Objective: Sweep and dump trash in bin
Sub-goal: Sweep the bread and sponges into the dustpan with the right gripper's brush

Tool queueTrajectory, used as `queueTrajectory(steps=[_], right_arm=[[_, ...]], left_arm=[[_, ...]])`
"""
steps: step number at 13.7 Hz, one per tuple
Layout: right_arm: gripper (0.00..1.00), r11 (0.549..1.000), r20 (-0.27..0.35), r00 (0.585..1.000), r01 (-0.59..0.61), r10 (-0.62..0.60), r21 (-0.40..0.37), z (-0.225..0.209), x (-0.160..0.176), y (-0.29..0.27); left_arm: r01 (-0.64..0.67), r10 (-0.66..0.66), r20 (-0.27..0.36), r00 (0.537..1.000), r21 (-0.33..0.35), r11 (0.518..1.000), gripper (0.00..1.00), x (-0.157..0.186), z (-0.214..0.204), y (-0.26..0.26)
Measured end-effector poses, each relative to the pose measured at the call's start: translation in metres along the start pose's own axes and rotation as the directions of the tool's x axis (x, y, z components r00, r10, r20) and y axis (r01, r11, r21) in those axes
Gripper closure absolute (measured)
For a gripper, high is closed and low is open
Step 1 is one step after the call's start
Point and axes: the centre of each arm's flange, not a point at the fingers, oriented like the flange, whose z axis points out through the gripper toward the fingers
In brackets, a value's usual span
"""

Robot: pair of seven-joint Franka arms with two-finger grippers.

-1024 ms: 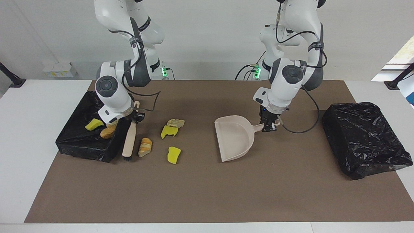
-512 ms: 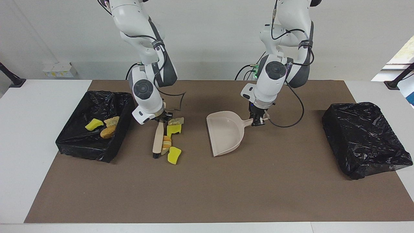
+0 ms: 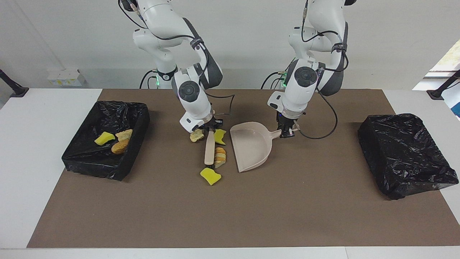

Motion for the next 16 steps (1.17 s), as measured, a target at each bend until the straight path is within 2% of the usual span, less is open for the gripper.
queueTrajectory(steps=[7,12,14,16], right_arm=[[0.74,0.990,-0.069,0.996,-0.054,0.063,0.128,-0.028,-0.014,-0.093],[0.74,0.983,-0.101,0.993,-0.047,0.065,0.176,-0.050,0.004,-0.110],[0.74,0.984,-0.088,0.994,-0.050,0.065,0.168,-0.063,0.004,-0.107],[0.74,0.987,-0.049,0.996,-0.073,0.081,0.140,-0.079,0.003,-0.088]], left_arm=[[0.008,-0.008,-0.004,1.000,0.009,1.000,0.68,-0.005,0.011,0.000],[-0.013,0.014,-0.034,0.999,0.055,0.998,0.68,-0.003,0.013,-0.005],[-0.039,0.041,-0.036,0.999,0.062,0.997,0.68,-0.003,0.014,-0.006],[-0.062,0.064,-0.034,0.997,0.061,0.996,0.68,-0.003,0.015,-0.006]])
